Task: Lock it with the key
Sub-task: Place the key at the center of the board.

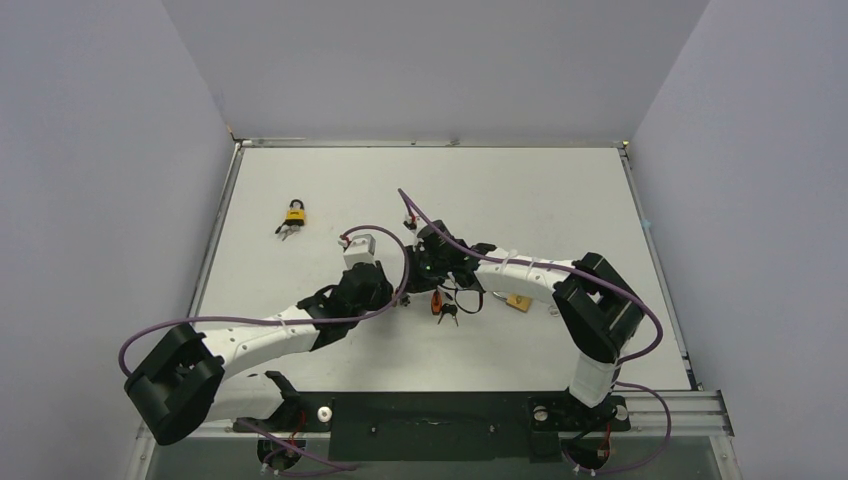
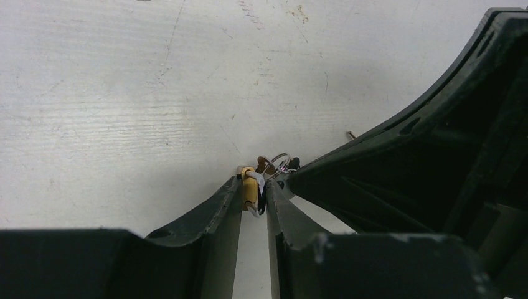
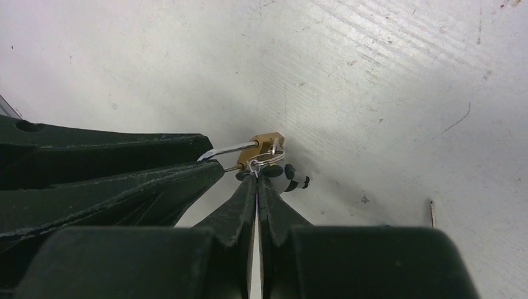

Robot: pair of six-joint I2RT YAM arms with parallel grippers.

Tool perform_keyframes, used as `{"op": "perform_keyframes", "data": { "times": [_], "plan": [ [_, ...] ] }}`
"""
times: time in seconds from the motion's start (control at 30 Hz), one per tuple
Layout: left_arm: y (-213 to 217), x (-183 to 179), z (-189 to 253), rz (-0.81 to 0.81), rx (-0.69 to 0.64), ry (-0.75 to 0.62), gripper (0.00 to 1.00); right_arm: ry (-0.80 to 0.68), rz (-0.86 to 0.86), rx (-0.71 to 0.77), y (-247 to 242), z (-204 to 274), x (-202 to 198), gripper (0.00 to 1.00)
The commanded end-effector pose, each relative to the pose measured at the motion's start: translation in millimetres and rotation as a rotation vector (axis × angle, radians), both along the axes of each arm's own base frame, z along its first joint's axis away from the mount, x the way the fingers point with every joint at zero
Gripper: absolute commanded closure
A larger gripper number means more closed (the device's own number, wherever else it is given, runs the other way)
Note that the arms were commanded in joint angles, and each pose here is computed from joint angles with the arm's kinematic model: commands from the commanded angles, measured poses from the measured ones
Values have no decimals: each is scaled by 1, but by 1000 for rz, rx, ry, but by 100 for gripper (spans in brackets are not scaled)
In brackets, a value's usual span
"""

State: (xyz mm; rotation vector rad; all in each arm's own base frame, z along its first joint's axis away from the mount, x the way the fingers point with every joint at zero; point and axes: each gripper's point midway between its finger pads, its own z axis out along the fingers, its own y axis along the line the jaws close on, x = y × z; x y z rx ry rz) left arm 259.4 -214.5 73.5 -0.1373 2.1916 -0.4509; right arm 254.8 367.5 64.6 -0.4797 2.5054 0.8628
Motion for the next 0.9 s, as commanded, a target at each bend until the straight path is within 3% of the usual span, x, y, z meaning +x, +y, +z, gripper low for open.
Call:
{"op": "perform_keyframes", "data": {
  "times": [0.0, 0.13, 0.43, 0.7, 0.87],
  "plan": [
    [-10, 7, 24, -10, -57, -67, 81, -27, -40, 0, 3, 4, 14, 100],
    [-11, 8, 37, -10, -78, -83, 78, -28, -45, 2, 2, 4, 16, 100],
    [-16, 9, 90, -33, -145, -153, 54, -45, -71, 10, -2, 12, 27, 92],
    [-10, 13, 133, -13, -183, -185, 47, -78, -88, 37, -2, 32, 37, 73],
    [17, 32, 154, 86, -195, -175, 46, -120, -114, 70, -8, 58, 46, 60]
  ]
}}
